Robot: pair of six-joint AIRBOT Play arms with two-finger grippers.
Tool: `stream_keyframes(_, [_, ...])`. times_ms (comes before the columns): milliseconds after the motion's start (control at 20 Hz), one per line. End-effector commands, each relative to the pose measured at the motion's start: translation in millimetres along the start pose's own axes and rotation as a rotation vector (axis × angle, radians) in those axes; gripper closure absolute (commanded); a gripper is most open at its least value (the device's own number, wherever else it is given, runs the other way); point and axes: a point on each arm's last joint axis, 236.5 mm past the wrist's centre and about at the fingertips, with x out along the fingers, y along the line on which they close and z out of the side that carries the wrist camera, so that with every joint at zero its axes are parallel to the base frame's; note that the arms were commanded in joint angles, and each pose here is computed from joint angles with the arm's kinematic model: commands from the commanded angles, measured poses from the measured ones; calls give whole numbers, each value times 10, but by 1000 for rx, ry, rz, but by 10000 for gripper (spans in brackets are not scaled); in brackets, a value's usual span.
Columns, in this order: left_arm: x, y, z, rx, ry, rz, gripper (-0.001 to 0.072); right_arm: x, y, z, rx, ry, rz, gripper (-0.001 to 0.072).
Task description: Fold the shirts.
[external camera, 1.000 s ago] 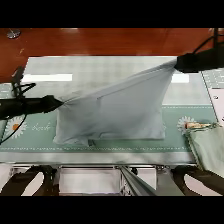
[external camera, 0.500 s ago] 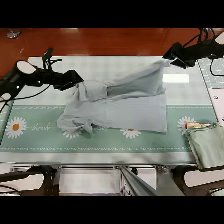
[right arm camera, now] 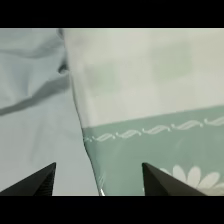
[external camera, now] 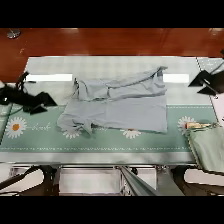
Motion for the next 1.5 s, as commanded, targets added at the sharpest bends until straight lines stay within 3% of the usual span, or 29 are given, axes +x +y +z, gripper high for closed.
stream_keyframes(0, [163, 185, -482, -278, -89, -193, 6, 197, -141, -451, 127, -63, 105, 96])
stream_keyframes(150, [294, 120, -663, -394, -124, -328, 6, 391, 79, -837, 95, -24, 194, 96])
stream_keyframes(550, [559, -197, -408, -344, -257, -360, 9, 716, 186, -1174, 73, 53, 182, 95])
stream_keyframes(600, [584, -239, -370, -331, -274, -351, 42, 721, 193, -1173, 77, 54, 181, 95])
stream_keyframes(650, [607, -273, -346, -312, -286, -339, 298, 731, 175, -1185, 81, 59, 172, 96])
stream_keyframes(700, [615, -312, -335, -288, -289, -333, 685, 746, 124, -1212, 88, 72, 150, 96])
stream_keyframes(850, [567, -463, -328, -212, -278, -356, 689, 824, -113, -1467, 104, 195, 59, 95])
stream_keyframes(1000, [543, -510, -335, -198, -269, -369, 689, 876, -65, -1772, 82, 352, 83, 95])
stream_keyframes(1200, [544, -516, -341, -197, -266, -371, 689, 1107, 85, -1815, 34, 380, 68, 95])
stream_keyframes(1400, [544, -595, -438, -136, -232, -393, 689, 1368, 486, -1724, 68, 345, 165, 96])
stream_keyframes(1450, [542, -608, -452, -134, -226, -398, 689, 1400, 585, -1667, 56, 324, 177, 134])
